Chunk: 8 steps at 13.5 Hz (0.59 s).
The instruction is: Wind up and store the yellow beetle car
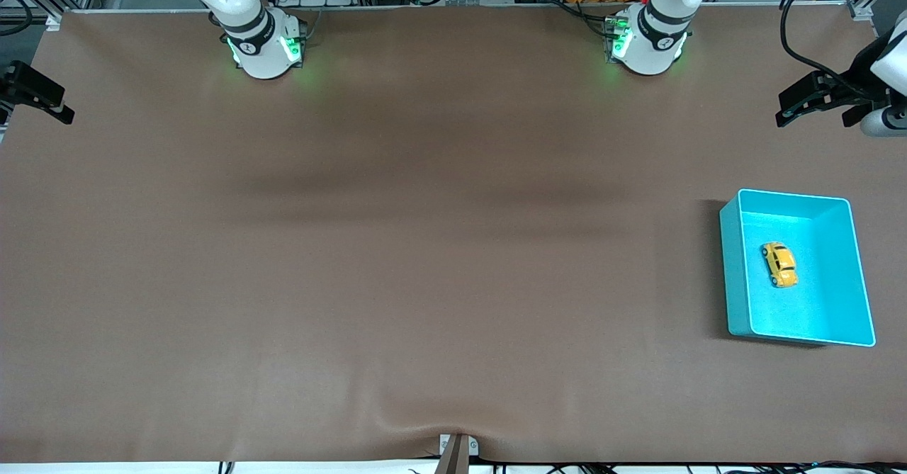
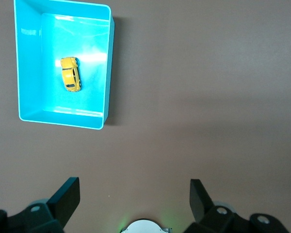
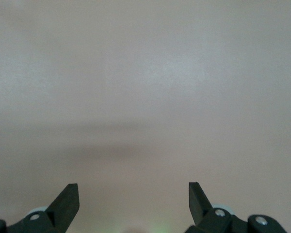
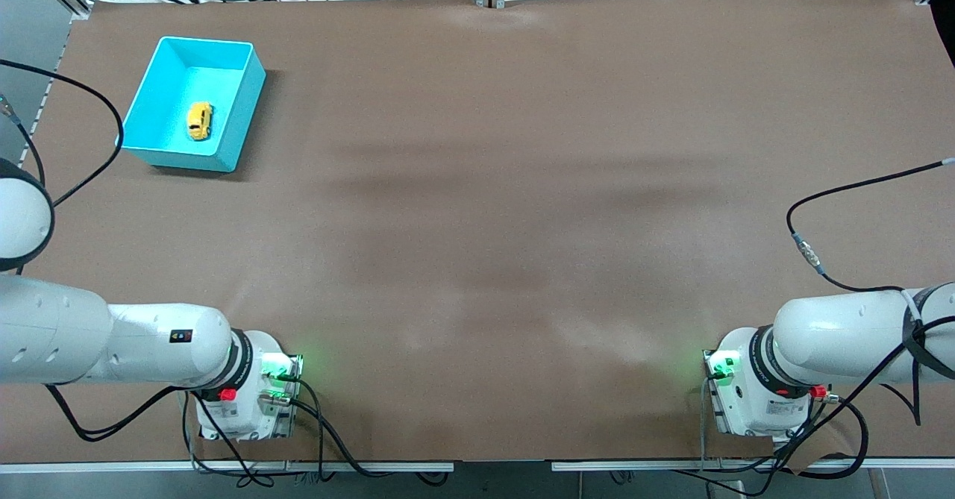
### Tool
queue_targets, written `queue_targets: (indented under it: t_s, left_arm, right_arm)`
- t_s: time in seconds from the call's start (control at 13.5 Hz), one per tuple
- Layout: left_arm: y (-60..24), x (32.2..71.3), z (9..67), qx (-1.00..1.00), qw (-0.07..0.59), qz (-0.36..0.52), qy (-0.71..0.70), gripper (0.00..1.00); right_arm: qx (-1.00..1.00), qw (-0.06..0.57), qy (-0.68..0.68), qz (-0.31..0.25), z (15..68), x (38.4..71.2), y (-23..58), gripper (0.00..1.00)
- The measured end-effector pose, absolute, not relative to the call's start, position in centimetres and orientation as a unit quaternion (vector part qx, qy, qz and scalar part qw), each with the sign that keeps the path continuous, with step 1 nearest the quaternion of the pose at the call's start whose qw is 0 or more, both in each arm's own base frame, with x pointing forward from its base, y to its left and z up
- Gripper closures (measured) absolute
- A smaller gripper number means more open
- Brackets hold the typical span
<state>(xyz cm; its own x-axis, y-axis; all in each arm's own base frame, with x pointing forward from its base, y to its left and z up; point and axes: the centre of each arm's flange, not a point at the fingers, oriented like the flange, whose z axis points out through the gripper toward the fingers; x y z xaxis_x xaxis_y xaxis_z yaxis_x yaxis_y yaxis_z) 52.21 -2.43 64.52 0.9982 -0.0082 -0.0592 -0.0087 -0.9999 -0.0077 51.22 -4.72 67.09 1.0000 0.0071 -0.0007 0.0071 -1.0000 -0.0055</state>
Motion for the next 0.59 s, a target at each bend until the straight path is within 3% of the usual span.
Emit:
queue_targets:
  t_s: [0.59]
  left_arm:
    - [-2.43,52.21,64.47,-1.000,0.004,0.030,0.004,0.00]
  right_arm:
    - [-0.999,0.002,-0.032,0.000,67.13,51.24,-4.26,0.00]
